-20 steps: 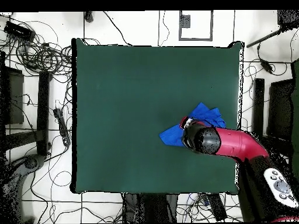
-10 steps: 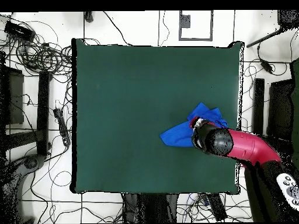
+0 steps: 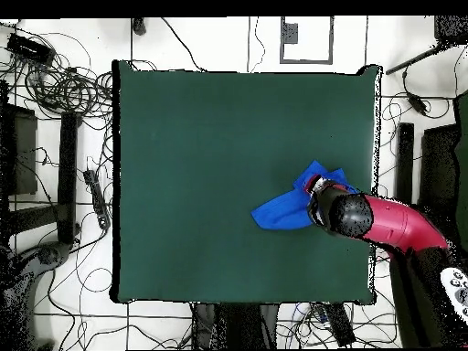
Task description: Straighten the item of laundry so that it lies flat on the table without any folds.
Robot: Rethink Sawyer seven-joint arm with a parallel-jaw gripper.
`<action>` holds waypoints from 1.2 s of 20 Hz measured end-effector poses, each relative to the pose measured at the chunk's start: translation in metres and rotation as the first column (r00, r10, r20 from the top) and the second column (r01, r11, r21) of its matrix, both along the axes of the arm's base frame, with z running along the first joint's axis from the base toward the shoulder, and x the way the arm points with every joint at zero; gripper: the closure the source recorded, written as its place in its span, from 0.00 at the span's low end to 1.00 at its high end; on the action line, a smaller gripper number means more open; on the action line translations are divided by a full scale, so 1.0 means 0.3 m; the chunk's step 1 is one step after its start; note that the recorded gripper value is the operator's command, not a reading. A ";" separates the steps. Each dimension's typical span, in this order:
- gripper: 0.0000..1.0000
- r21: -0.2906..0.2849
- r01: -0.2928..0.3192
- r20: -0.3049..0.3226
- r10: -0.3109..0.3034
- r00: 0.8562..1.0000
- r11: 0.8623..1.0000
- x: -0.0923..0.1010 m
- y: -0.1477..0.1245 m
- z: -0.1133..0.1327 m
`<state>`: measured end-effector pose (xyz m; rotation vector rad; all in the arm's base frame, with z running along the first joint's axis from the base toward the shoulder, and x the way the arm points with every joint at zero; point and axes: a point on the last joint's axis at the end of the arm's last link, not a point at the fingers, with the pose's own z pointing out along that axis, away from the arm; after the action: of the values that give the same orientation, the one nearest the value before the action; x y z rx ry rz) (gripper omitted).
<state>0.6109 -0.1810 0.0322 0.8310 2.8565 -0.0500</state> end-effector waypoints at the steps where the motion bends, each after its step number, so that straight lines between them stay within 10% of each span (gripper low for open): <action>1: 0.00 0.000 0.000 0.000 0.000 1.000 1.000 0.001 0.000 -0.001; 24: 0.00 0.000 0.035 0.031 -0.035 0.999 0.999 0.011 -0.080 0.043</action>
<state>0.6143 -0.2049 0.0450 0.8735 2.8136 -0.0420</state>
